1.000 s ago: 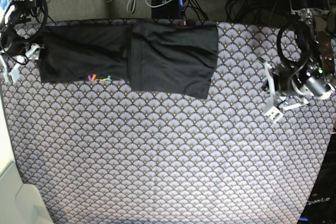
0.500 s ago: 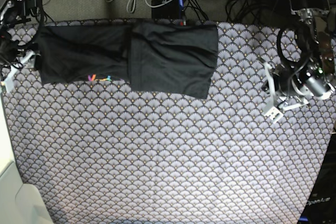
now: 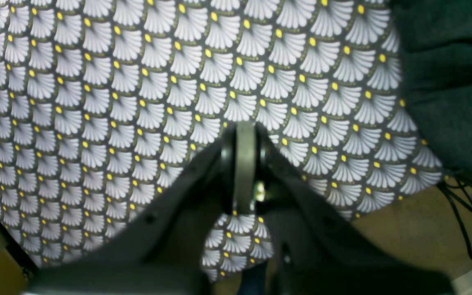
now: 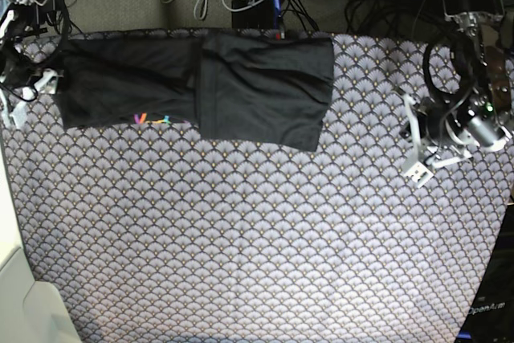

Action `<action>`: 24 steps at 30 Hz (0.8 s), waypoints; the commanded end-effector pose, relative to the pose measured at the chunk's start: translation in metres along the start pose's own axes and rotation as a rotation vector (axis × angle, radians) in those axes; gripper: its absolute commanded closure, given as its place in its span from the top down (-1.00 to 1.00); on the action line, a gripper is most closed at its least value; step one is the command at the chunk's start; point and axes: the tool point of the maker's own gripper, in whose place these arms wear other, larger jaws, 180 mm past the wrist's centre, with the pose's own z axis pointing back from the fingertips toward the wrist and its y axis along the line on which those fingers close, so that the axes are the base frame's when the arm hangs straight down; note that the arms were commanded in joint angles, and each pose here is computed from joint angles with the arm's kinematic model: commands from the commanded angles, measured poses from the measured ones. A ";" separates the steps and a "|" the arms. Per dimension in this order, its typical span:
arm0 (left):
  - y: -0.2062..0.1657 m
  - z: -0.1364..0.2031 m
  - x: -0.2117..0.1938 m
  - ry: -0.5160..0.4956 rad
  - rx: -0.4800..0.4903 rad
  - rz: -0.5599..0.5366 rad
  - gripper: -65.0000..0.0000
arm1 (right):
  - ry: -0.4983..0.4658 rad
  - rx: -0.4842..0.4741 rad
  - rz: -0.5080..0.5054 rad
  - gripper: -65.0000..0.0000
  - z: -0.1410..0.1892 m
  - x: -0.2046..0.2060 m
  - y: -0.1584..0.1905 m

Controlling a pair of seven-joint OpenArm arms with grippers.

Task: Fold the T-shirt properly
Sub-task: 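Release the shirt end with the right gripper and raise it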

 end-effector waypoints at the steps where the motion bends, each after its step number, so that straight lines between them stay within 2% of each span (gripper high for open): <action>1: 0.008 0.007 0.008 -0.030 0.025 -0.010 -0.98 | -0.024 -0.017 0.011 0.49 0.007 0.009 -0.007; 9: 0.008 0.007 0.009 -0.032 0.025 -0.011 -0.98 | -0.013 -0.005 0.008 0.48 0.004 0.005 -0.002; 24: 0.008 0.008 0.009 -0.031 0.026 -0.011 -0.98 | 0.035 0.077 -0.031 0.47 -0.015 -0.016 0.034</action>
